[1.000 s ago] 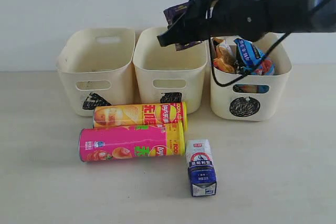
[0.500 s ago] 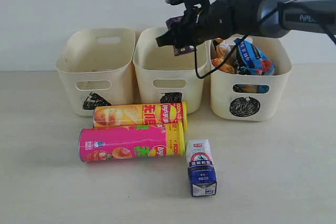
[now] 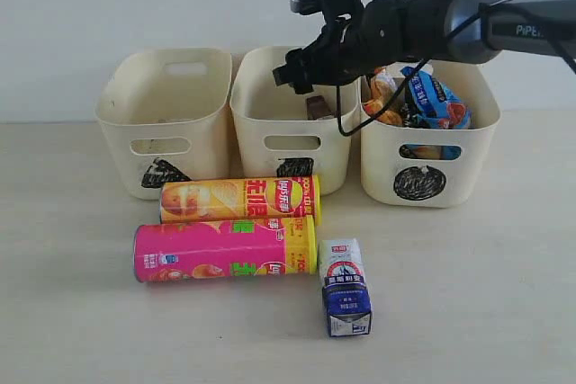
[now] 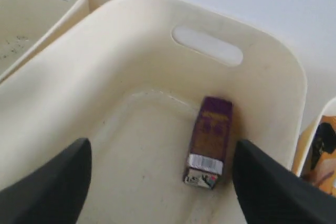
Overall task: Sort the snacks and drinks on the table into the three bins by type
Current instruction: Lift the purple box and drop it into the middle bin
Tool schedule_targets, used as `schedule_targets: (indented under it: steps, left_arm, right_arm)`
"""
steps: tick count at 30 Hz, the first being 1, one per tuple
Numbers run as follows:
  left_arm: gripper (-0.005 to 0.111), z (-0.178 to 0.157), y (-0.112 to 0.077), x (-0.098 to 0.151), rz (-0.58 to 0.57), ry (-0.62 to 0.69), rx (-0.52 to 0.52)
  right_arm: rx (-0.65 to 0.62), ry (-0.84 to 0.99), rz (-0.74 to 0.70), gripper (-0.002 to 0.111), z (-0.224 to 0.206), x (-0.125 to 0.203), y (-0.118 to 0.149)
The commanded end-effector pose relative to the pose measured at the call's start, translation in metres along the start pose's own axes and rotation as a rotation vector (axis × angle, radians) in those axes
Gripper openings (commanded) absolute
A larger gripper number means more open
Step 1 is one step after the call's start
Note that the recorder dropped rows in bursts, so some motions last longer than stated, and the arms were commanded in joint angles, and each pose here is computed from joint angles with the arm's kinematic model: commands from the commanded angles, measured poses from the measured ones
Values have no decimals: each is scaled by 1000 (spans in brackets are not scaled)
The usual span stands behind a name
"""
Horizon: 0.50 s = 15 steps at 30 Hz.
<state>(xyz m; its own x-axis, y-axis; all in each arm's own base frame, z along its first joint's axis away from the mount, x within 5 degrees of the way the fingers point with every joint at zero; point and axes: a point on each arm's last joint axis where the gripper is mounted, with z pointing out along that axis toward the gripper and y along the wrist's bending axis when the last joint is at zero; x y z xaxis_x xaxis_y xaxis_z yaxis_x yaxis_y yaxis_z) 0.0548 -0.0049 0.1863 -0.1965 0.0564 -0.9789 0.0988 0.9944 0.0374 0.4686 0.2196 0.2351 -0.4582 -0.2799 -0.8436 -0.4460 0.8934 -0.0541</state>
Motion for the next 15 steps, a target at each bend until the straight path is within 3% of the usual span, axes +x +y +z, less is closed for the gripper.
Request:
schedule_targets:
  steps: [1,15]
  left_arm:
    - [4,-1,0,-2,-3,-11,-5]
    - [4,-1,0,-2,-3,-13,-5]
  right_arm:
    - [3,85,-33,67,-28,-13,-3]
    - [-55,503,-71,63,-95,-8,-1]
